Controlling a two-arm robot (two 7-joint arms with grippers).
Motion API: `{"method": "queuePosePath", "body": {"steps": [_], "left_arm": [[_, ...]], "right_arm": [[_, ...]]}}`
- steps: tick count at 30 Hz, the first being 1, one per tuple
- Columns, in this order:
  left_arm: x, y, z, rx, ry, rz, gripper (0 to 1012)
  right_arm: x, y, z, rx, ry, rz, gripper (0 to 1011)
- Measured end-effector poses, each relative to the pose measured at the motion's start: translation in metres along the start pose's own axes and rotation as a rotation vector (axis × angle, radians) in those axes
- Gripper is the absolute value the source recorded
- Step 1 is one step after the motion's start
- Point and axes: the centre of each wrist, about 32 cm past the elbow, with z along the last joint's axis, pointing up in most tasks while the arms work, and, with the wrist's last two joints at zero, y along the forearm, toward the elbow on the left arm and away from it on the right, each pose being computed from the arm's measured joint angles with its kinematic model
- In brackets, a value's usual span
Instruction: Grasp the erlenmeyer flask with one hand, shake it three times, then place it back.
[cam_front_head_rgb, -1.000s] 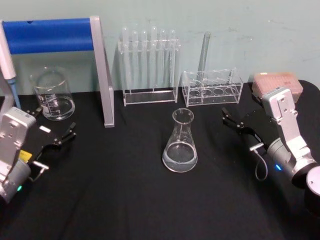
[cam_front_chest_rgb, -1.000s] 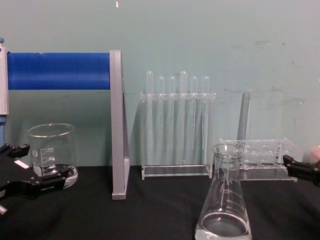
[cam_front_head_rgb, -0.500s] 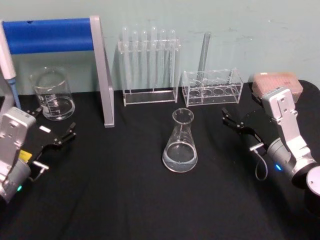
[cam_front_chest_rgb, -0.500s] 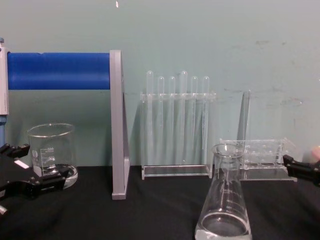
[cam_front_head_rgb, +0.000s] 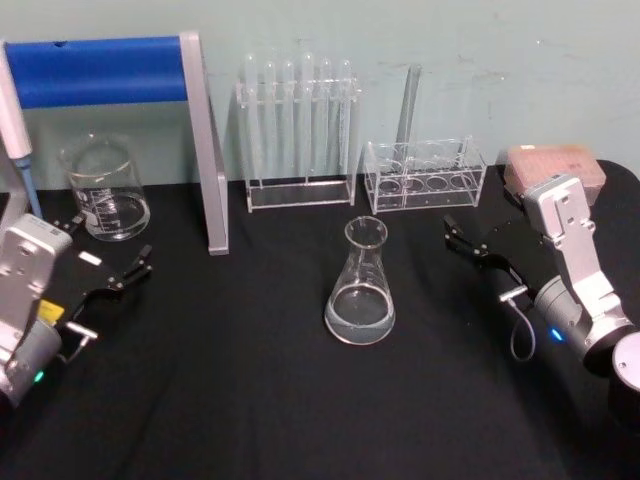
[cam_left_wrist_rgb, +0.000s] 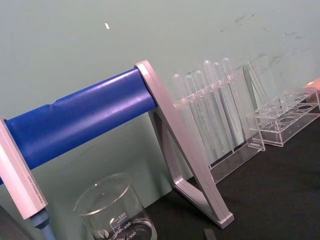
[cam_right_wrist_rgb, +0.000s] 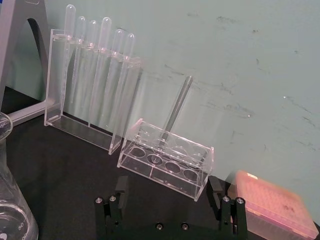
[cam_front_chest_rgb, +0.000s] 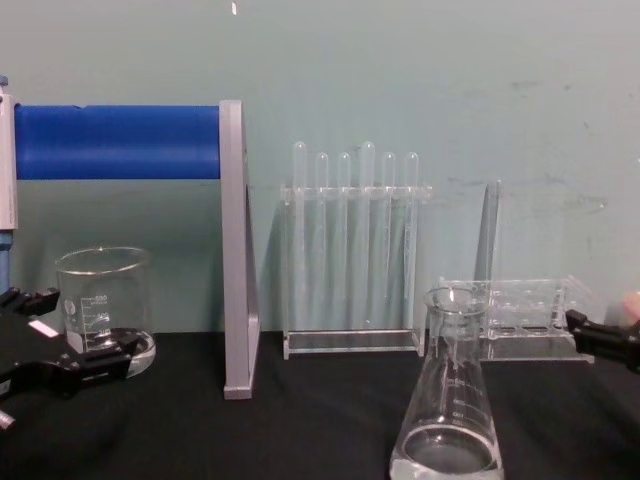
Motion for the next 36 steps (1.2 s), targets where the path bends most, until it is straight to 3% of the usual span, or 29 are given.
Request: {"method": "queuePosePath", "body": {"steps": [36], "left_arm": [[0.0000,0.0000,0.0000,0.000,0.000,0.000,1001]], "right_arm": [[0.0000,0.0000,0.0000,0.000,0.000,0.000,1000]]}}
